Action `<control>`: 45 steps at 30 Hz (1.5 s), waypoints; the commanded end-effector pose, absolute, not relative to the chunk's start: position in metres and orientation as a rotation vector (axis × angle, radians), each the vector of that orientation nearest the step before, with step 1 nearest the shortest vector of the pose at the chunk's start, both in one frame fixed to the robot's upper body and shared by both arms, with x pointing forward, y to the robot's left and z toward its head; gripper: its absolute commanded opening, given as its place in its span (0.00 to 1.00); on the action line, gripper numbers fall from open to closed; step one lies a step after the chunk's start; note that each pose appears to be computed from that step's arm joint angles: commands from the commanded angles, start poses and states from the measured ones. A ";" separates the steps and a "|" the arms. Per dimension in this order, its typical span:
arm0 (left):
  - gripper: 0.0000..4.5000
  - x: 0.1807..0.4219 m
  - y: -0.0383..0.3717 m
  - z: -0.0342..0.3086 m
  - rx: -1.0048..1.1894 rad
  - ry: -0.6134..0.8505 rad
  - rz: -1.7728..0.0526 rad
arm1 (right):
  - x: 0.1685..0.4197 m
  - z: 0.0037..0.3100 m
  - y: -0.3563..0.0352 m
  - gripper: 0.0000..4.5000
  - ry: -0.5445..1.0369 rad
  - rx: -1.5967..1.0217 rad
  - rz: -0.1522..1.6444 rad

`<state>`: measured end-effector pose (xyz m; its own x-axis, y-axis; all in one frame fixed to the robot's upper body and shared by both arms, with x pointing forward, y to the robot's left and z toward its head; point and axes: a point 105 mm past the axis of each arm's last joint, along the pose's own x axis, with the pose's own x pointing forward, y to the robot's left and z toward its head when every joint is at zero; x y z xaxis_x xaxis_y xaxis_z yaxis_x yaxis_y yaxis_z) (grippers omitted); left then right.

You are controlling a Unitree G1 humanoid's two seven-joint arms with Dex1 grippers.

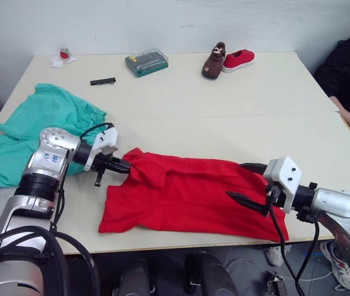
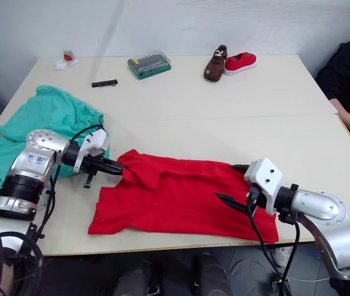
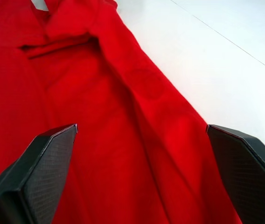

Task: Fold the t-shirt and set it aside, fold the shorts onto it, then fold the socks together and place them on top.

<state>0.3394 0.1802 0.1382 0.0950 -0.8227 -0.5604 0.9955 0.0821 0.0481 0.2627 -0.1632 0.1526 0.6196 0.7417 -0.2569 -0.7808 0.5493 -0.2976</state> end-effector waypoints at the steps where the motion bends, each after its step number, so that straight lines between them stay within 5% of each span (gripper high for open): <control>1: 0.09 0.332 0.179 0.149 0.408 0.450 -1.469 | 0.261 0.160 -0.161 1.00 0.068 -0.414 0.898; 8: 0.54 0.327 0.187 0.174 0.330 0.416 -1.434 | 0.261 0.163 -0.160 1.00 0.062 -0.407 0.897; 14: 0.95 0.299 0.192 0.192 0.291 0.472 -1.496 | 0.261 0.172 -0.151 1.00 0.037 -0.359 0.908; 18: 1.00 0.301 0.182 0.210 0.181 0.404 -1.446 | 0.263 0.177 -0.143 0.96 0.021 -0.353 0.915; 23: 0.71 0.335 0.146 0.214 0.220 0.220 -1.311 | 0.291 0.186 -0.131 0.62 -0.019 -0.342 0.820; 31: 0.13 0.349 0.123 0.165 0.391 0.261 -1.257 | 0.321 0.173 -0.115 0.00 0.023 -0.359 0.718; 33: 0.01 0.351 0.123 0.153 0.436 0.289 -1.246 | 0.325 0.164 -0.117 0.00 0.062 -0.377 0.689; 38: 0.01 0.350 0.128 0.127 0.506 0.381 -1.244 | 0.326 0.123 -0.135 0.00 0.226 -0.405 0.604; 45: 0.01 0.335 0.161 0.099 0.659 0.509 -1.258 | 0.289 0.097 -0.179 0.00 0.378 -0.432 0.522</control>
